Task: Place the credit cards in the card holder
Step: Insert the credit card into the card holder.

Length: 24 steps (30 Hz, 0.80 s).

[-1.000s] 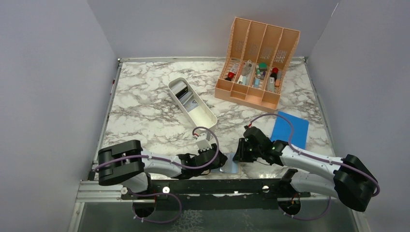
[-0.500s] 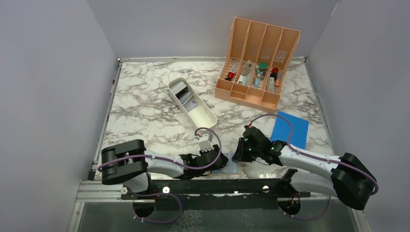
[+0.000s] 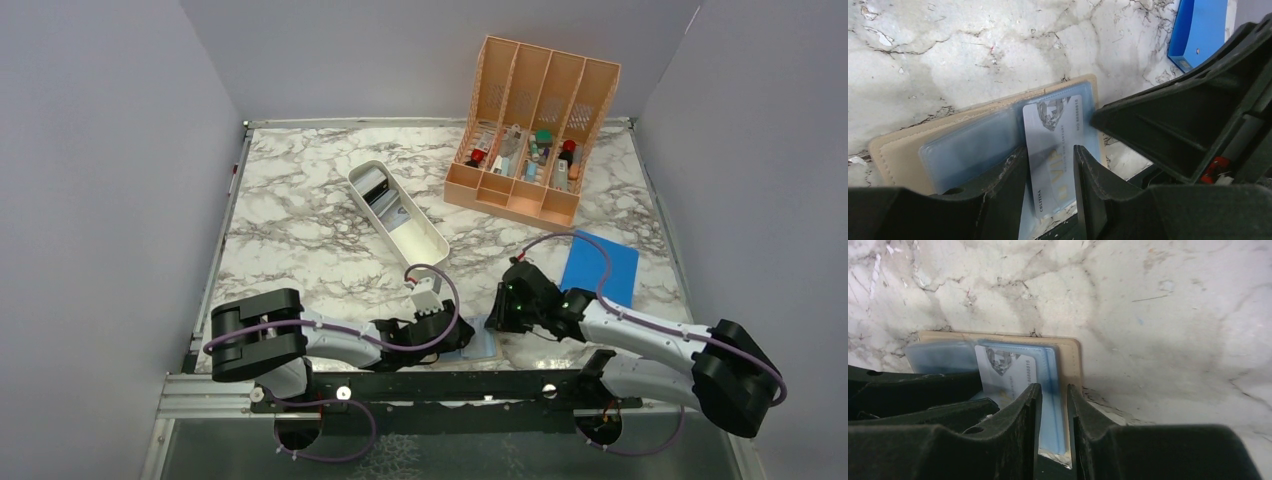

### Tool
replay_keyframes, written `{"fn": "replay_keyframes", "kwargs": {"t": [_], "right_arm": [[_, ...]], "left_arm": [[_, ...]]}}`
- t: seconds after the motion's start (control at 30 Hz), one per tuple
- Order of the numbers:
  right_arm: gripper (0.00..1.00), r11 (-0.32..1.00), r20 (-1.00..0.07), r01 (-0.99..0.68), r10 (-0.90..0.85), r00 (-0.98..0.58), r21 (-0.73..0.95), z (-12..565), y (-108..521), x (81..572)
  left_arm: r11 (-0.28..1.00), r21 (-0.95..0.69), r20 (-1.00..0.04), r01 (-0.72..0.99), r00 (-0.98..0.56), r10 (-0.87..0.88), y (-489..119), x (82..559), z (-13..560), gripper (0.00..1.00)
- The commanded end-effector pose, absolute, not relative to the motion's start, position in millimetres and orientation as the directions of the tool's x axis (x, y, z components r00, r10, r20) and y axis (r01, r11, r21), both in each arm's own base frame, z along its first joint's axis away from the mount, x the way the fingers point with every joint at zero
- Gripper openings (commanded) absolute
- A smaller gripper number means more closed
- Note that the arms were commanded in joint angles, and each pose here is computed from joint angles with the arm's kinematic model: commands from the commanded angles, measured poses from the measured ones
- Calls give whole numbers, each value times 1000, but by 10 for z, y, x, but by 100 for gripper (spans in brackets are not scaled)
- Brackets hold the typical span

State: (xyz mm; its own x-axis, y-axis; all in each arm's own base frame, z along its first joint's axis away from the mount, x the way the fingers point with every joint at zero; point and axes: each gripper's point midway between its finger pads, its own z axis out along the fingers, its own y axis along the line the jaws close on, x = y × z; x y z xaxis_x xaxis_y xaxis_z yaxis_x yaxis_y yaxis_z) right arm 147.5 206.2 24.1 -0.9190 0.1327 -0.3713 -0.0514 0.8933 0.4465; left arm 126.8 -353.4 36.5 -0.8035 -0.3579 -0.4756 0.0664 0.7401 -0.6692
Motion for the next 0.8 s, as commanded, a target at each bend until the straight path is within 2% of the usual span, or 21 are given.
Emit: {"fn": "replay_keyframes", "kwargs": {"t": [0.0, 0.27, 0.57, 0.67, 0.77], "right_arm": [[31, 946, -442, -20, 133, -887, 323, 368, 1789, 1570], [28, 950, -410, 39, 170, -896, 310, 317, 1666, 1458], [26, 973, -331, 116, 179, -926, 201, 3, 1497, 1323], [26, 966, -302, 123, 190, -934, 229, -29, 1537, 1262], [25, 939, -293, 116, 217, -931, 324, 24, 1670, 1245]], "left_arm": [[725, -686, -459, 61, -810, -366, -3518, 1217, 411, 42], [738, -671, -458, 69, -821, -339, -3542, 1189, 400, 42], [734, -675, -431, 76, -848, -308, -3624, 1117, 390, 42], [710, -701, -406, 68, -856, -318, -3672, 1093, 427, 43], [696, -715, -399, 74, -860, -319, -3743, 1090, 472, 43]]}}
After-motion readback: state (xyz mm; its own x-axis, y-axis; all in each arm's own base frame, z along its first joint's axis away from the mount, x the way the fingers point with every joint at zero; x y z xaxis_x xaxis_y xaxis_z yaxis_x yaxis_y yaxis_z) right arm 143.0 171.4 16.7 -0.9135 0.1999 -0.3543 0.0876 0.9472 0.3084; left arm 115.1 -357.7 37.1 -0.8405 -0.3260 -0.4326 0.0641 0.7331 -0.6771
